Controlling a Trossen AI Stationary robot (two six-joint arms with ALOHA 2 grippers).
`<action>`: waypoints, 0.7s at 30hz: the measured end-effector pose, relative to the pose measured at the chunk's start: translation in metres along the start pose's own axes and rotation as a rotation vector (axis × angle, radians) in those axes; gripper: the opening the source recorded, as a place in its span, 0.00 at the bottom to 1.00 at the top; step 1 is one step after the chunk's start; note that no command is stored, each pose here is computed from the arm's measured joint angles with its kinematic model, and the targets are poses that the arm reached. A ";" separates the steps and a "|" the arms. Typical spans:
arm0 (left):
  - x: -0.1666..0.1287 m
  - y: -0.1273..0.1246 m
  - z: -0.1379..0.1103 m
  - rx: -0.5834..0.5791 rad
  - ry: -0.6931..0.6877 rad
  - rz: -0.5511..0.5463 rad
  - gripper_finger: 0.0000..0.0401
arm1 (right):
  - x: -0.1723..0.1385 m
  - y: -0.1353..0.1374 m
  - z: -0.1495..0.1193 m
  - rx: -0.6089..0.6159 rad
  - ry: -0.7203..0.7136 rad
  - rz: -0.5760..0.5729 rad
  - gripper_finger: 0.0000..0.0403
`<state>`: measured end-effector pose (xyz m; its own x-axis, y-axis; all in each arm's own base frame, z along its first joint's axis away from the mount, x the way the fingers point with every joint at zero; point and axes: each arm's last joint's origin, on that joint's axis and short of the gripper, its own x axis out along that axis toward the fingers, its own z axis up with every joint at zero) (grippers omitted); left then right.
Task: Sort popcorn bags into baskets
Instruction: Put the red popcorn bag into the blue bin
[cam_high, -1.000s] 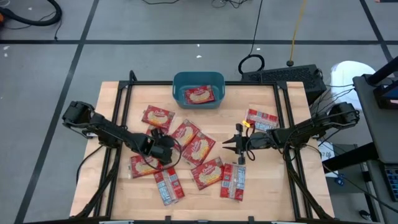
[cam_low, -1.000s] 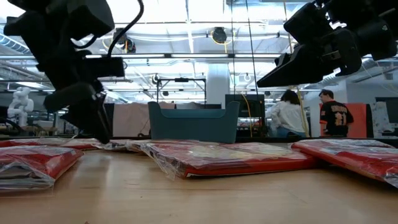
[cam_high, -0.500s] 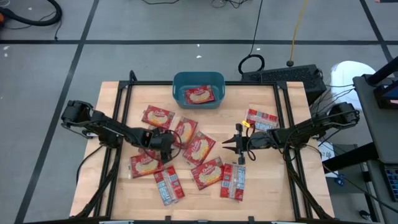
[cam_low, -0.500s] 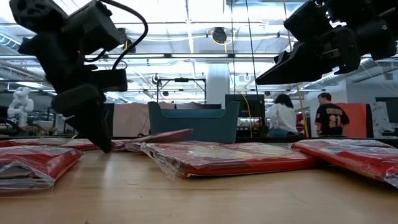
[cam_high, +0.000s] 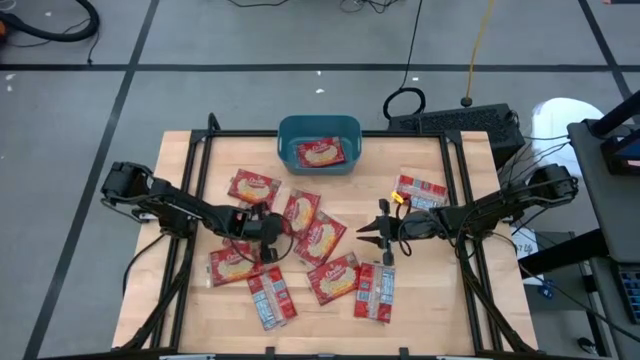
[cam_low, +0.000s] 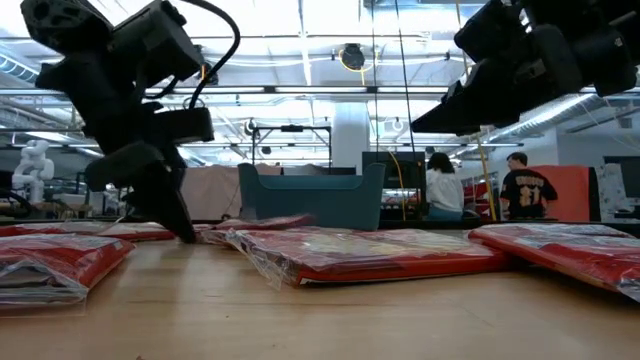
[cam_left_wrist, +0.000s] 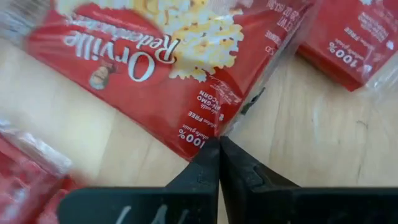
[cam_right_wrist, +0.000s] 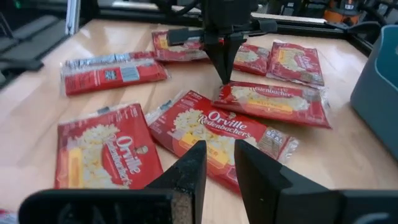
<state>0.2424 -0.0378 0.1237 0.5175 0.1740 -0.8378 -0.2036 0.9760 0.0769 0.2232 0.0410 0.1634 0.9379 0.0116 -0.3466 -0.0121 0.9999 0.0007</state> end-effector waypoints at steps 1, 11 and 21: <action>-0.001 -0.001 0.004 0.022 -0.014 0.012 0.01 | 0.000 0.000 0.001 0.025 -0.010 0.000 0.19; -0.028 -0.013 0.044 0.277 -0.074 0.164 0.01 | 0.013 0.002 0.005 0.212 -0.143 -0.009 0.19; -0.047 -0.026 0.069 0.518 -0.150 0.233 0.00 | 0.034 0.005 -0.010 0.300 -0.165 0.001 0.29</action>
<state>0.2810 -0.0624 0.1981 0.6275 0.3715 -0.6843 0.0867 0.8400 0.5356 0.2519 0.0460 0.1423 0.9818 -0.0115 -0.1896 0.0663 0.9561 0.2854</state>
